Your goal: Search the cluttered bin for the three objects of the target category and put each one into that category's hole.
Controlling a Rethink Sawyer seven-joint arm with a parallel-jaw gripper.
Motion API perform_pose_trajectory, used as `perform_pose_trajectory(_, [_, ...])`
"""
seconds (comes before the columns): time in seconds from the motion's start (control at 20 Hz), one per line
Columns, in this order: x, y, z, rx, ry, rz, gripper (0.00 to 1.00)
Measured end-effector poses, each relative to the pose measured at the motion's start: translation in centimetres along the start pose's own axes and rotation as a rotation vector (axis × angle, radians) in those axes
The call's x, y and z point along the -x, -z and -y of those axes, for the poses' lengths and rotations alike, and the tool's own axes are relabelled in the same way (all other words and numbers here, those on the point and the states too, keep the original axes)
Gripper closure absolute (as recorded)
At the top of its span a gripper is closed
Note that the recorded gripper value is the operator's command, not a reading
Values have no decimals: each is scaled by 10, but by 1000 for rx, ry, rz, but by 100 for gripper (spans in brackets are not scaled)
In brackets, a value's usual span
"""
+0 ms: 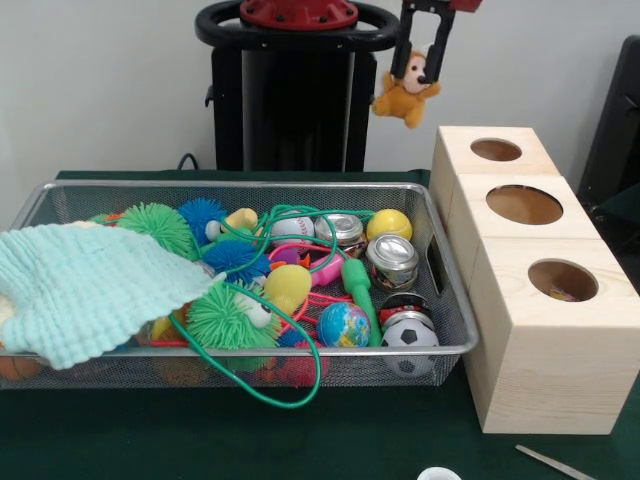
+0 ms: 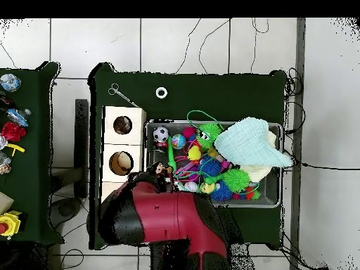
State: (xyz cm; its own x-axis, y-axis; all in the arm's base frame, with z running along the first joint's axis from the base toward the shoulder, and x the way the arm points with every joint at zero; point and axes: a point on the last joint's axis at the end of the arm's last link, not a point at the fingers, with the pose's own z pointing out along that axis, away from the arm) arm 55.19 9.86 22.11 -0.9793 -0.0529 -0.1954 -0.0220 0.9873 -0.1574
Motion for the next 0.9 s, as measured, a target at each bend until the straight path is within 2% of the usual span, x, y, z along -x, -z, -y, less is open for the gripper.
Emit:
perform_pose_trajectory(0.2, [-9, -2, -19, -3, 35, -12, 100])
perform_pose_trajectory(0.25, [-14, -1, -30, -5, 51, -15, 100])
perform_pose_trajectory(0.4, [-19, 1, -44, -5, 63, -17, 100])
perform_pose_trajectory(0.5, [-26, 3, -63, 1, 72, -23, 100])
perform_pose_trajectory(0.65, [-32, 2, -83, 10, 71, -33, 100])
perform_pose_trajectory(0.9, [-33, -5, -101, 22, 40, -51, 100])
